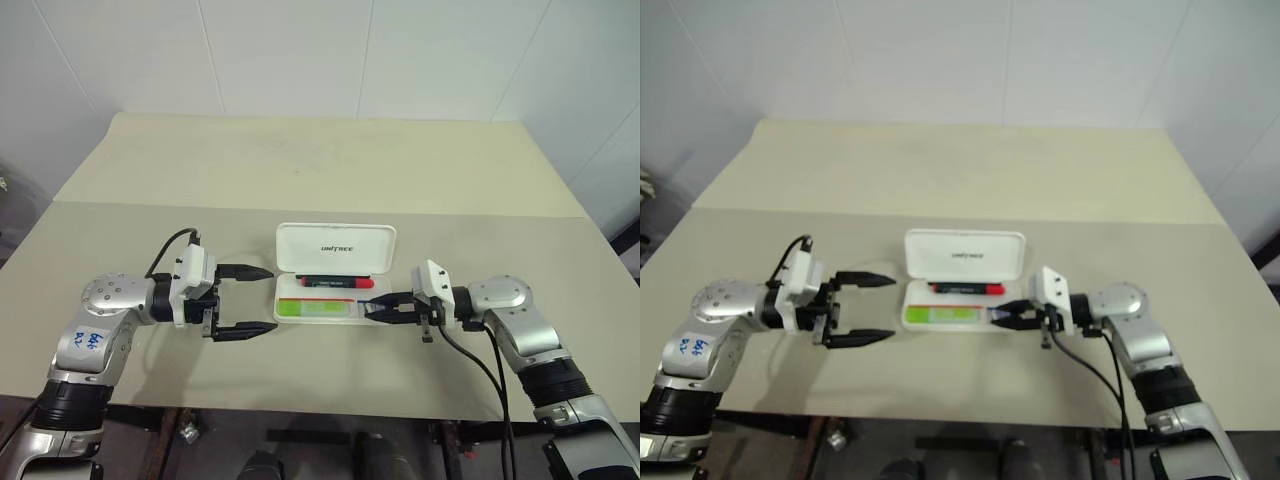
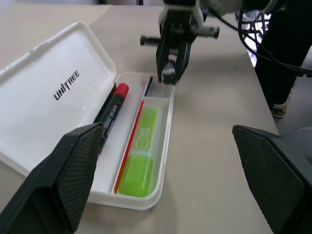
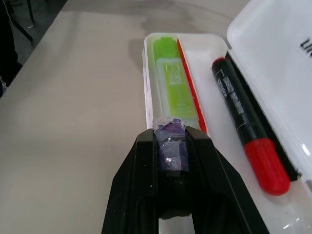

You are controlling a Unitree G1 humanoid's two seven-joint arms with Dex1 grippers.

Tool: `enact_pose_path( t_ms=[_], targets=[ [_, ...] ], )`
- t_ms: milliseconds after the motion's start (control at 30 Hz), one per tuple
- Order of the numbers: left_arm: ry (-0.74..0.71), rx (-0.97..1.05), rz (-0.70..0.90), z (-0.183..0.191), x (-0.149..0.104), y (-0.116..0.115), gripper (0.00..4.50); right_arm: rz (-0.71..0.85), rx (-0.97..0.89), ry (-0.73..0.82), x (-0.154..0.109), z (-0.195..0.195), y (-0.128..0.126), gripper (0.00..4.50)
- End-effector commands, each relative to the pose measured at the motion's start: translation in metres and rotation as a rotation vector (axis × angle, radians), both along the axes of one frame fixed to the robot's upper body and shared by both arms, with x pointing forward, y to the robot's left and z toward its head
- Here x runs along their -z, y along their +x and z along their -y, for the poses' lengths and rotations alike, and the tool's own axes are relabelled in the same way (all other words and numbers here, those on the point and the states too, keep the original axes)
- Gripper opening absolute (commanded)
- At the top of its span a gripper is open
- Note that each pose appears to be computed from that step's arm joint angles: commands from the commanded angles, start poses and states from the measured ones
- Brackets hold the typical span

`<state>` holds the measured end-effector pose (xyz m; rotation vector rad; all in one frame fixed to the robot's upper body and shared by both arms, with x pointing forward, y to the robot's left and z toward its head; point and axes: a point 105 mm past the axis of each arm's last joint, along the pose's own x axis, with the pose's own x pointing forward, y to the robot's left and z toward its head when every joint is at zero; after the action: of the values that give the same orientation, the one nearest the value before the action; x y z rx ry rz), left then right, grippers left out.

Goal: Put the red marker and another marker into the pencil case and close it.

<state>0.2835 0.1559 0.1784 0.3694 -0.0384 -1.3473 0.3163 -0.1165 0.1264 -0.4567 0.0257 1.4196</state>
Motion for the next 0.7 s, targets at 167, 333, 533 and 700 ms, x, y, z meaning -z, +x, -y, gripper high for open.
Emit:
enact_pose_path(
  t_ms=[167,333,533,700],
  targets=[
    [-0.005,0.002,0.044,-0.001,-0.014,-0.003,4.5,0.027,-0.028,0.008,-0.005,-0.005,0.003,0.75],
    [-0.003,0.005,0.045,0.0,-0.014,-0.002,4.5,0.041,-0.011,0.025,-0.009,-0.006,0.008,2.53],
    [-0.003,0.004,0.049,0.0,-0.015,-0.001,4.5,0.064,-0.015,0.036,-0.018,-0.008,0.009,4.45],
    [-0.005,-0.001,0.051,-0.001,-0.016,0.0,4.5,0.104,-0.014,0.051,-0.03,-0.006,0.006,4.45]
  ],
)
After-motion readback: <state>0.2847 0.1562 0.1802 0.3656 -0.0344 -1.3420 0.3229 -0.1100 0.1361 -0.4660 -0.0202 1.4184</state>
